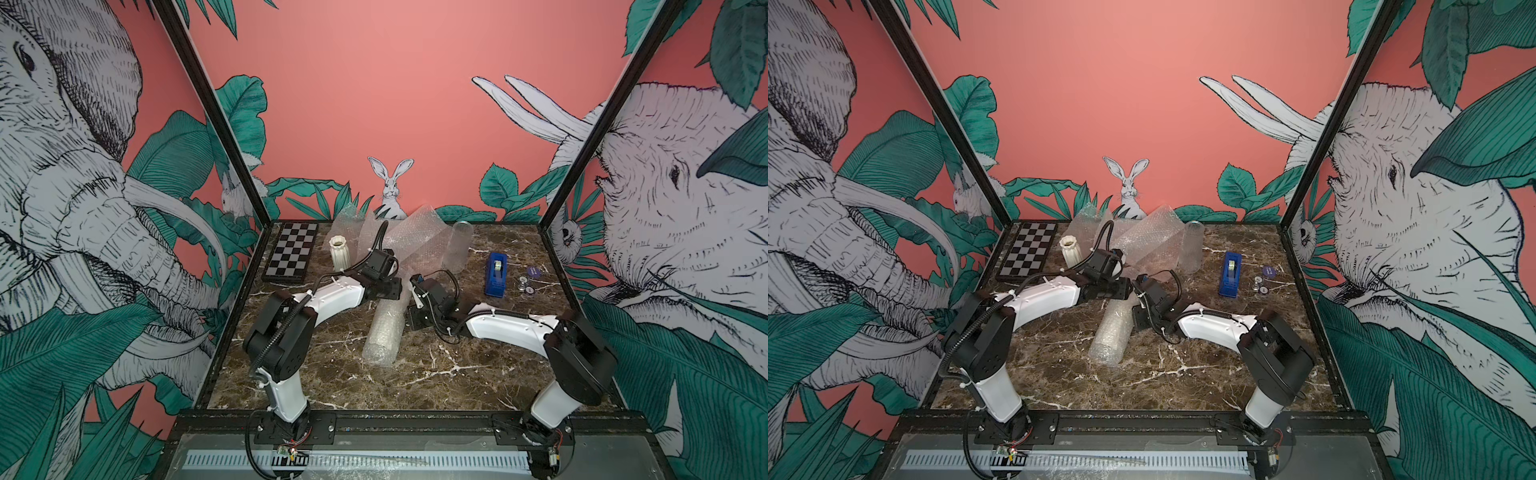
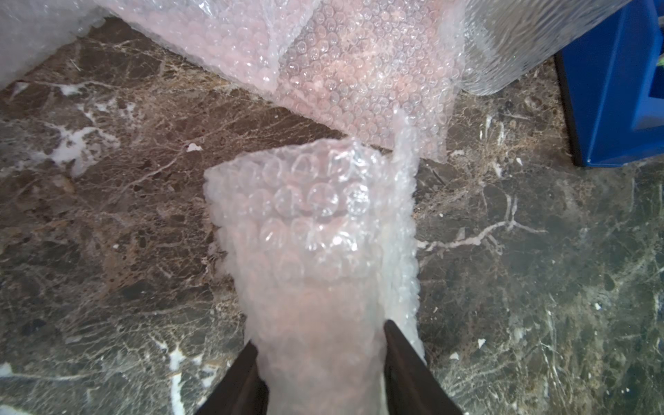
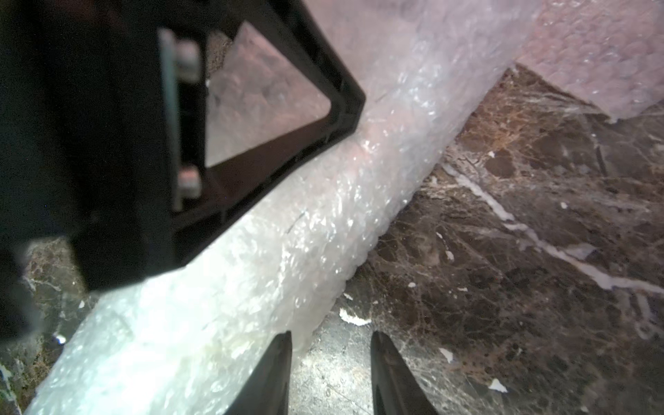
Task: Wrap vases in bubble wrap
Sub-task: Stick the tape on the bubble wrap.
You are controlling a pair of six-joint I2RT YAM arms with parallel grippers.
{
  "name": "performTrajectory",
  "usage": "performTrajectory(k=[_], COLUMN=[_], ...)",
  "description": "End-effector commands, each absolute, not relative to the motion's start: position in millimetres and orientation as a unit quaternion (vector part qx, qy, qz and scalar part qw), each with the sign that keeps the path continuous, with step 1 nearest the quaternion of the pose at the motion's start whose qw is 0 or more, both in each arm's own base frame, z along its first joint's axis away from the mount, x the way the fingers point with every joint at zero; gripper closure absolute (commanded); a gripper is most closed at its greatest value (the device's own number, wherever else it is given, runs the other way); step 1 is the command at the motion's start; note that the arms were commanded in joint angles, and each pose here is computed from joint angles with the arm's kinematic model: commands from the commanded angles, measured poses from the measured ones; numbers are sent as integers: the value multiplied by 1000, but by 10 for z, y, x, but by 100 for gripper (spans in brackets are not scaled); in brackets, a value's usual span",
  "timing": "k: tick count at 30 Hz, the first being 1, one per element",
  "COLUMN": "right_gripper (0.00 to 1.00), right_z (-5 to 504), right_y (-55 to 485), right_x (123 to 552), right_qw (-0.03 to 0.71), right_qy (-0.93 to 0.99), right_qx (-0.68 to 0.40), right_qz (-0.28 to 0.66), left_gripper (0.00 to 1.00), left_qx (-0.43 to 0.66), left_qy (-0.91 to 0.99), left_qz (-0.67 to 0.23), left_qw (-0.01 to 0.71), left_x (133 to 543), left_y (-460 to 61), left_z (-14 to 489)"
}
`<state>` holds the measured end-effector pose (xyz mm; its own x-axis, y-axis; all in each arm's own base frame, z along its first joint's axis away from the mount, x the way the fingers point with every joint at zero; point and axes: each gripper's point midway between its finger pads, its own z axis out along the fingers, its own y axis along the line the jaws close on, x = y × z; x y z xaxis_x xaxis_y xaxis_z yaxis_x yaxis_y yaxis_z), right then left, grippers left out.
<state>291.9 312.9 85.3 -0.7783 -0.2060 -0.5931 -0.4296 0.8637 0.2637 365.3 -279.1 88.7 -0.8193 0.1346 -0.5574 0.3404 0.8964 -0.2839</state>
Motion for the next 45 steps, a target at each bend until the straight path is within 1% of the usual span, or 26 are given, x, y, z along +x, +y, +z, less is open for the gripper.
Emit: performTrajectory(k=[1,9,12,14,18,21,24,27,30,36,45], right_gripper=[64,65,63,61,59,53,46,34,27,17,8], right_z=[893,789,919,992,1133,1335,1401,1331,1186,1065,1078], right_y=[3025,3285,3324,3291,3229,3281,3396,3460,3516,3669,3743], right_x=[2902,2933,2953,2945,2880,2801,2762,2788,2821,2873,2858], right_qw=[294,280,293,300,308,321,319,312,303,297,298], right_qy=[924,922,915,913,909,898,891,895,901,903,901], right_qx=[-173,-185,-186,-185,-186,-187,-185,-188,-188,-187,-173], right_qz=[175,193,205,205,209,235,266,259,246,246,264], left_gripper=[51,51,51,51,51,51,51,51,51,51,51], left_qx=[127,125,125,126,123,123,122,121,119,114,104], left_qy=[959,959,959,960,959,959,959,959,960,962,965], left_qz=[-162,-164,-163,-163,-164,-166,-165,-166,-166,-163,-155], left_qw=[194,194,193,192,194,194,195,194,192,188,187], left_x=[3308,3309,3297,3288,3297,3296,3298,3297,3288,3263,3246], left_y=[-2629,-2637,-2628,-2623,-2628,-2636,-2633,-2630,-2629,-2601,-2552], left_z=[553,551,539,532,534,539,540,539,534,489,443])
